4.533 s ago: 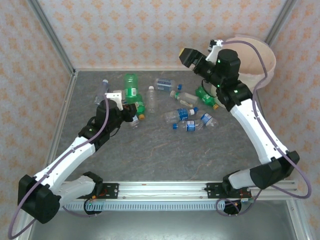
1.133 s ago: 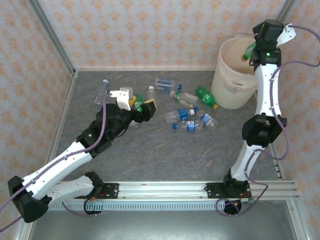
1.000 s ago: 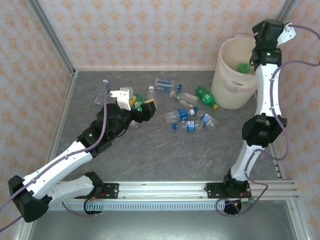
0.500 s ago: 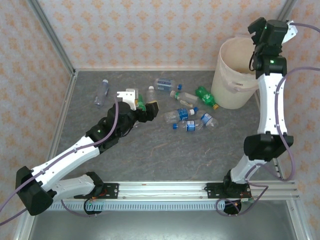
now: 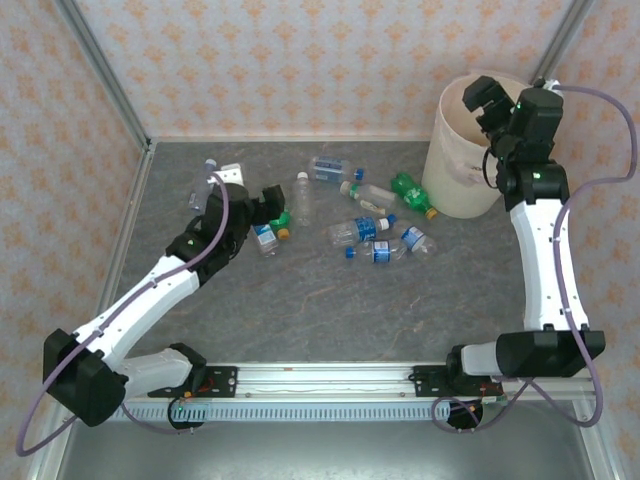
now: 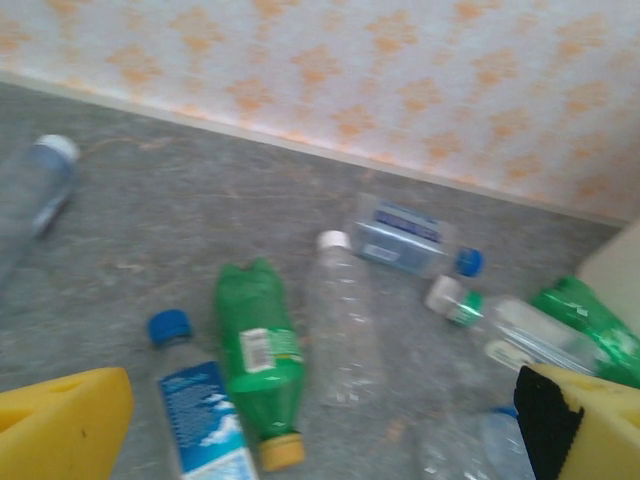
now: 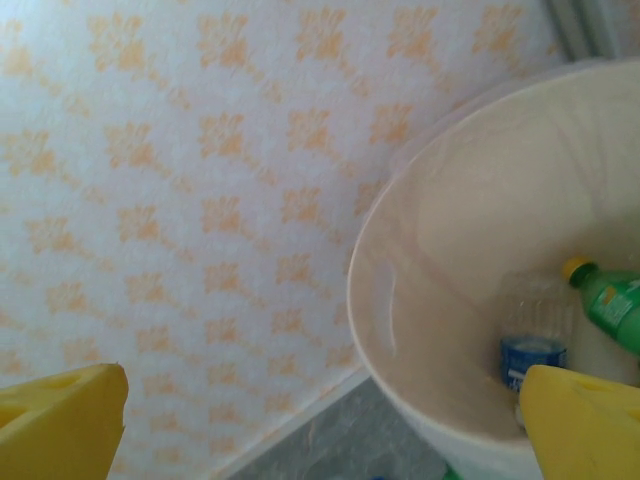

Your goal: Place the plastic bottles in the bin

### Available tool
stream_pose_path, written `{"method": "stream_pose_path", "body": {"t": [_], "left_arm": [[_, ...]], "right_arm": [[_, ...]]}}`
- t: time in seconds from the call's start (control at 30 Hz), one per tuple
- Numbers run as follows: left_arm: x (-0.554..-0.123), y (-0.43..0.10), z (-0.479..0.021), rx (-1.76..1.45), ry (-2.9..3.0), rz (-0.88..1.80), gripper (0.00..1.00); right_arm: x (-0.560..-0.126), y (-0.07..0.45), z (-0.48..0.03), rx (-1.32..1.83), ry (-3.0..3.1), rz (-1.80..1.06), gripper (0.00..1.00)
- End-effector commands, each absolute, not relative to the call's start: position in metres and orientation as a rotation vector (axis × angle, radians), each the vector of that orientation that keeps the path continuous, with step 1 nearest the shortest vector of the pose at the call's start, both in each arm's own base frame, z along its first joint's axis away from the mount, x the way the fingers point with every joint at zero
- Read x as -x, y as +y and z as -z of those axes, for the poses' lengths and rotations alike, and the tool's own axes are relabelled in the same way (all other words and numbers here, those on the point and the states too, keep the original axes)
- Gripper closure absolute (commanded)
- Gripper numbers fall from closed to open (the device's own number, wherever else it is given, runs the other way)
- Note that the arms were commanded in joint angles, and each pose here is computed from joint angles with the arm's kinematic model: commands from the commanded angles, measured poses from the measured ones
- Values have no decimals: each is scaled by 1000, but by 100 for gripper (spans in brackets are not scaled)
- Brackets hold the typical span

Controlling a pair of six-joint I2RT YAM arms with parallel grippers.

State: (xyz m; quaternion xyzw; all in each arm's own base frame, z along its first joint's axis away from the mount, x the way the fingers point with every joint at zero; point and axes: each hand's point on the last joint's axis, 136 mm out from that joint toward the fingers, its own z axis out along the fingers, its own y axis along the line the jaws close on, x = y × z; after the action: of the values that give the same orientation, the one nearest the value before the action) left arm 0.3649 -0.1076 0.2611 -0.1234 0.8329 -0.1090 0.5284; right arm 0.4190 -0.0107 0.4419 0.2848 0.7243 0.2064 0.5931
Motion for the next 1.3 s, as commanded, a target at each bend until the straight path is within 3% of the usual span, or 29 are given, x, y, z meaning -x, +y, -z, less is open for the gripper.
{"method": "stream_pose_path", "body": {"t": [0.0,0.37,0.77,1.13,1.27], "left_arm": [[-370,-77,-257,373,2023,168,1],[-408,9,-211,538,2115,-85,1],[-460,87,-164,690,2178,-159,1],[-507,114,-95,705,2322,-110,1],[-521,101,-73,680,2374,11,4]], "right_arm": [[-404,24,-448,-486,1704,-600,0],[-369,125,-416,-169,1853,-759,0],[-346,143,-421,-60,1904,-779,0],[-333,173,-413,-13,1969,-816,0],[-332,176,-411,-19,1983,-800,0]]}}
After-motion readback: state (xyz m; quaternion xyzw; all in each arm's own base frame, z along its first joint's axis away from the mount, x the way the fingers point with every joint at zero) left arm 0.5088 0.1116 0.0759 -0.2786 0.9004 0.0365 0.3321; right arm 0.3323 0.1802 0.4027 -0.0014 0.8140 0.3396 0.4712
